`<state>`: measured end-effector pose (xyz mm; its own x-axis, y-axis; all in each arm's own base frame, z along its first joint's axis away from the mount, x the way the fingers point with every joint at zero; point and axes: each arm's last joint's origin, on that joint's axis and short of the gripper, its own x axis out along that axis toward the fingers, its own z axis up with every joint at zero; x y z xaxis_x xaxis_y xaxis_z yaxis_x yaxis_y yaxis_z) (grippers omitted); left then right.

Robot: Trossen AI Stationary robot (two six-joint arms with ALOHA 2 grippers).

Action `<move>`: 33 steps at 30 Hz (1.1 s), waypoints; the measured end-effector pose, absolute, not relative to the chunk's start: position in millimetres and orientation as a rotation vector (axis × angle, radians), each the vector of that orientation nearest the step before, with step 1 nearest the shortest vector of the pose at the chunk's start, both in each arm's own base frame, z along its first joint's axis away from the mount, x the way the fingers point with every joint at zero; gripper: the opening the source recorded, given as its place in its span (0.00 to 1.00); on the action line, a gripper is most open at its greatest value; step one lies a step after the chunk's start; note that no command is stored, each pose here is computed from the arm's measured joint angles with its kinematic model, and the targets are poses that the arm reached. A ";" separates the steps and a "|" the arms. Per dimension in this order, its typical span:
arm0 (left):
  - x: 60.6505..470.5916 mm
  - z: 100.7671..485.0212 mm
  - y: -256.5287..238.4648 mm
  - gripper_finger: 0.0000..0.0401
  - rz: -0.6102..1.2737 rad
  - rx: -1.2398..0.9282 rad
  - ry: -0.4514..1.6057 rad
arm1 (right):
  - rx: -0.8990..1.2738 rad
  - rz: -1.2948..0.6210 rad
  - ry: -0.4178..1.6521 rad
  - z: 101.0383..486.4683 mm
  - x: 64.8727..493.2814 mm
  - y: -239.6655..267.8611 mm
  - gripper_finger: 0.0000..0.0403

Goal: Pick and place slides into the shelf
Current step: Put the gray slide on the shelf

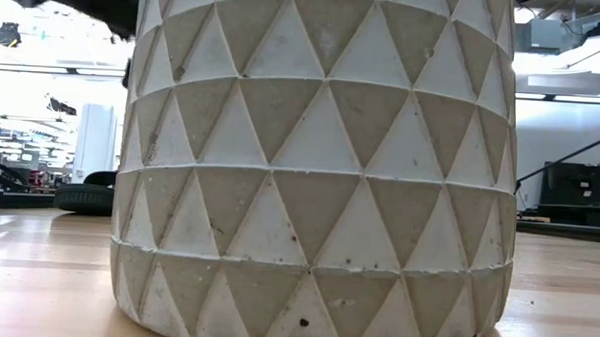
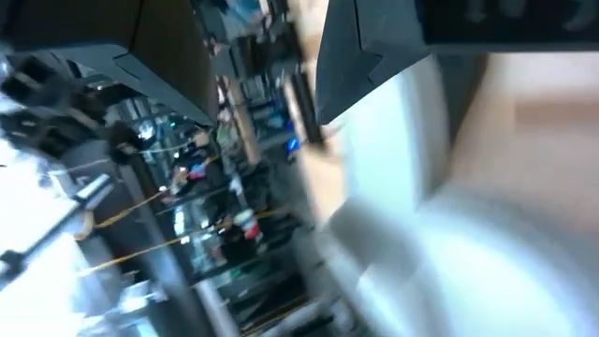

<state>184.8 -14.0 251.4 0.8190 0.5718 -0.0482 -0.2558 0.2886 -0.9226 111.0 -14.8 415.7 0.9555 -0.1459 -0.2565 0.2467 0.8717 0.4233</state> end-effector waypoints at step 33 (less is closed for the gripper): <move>88.8 331.1 -61.2 0.33 0.305 -0.235 -0.390 | 0.134 -0.092 -0.270 374.9 156.5 36.6 0.01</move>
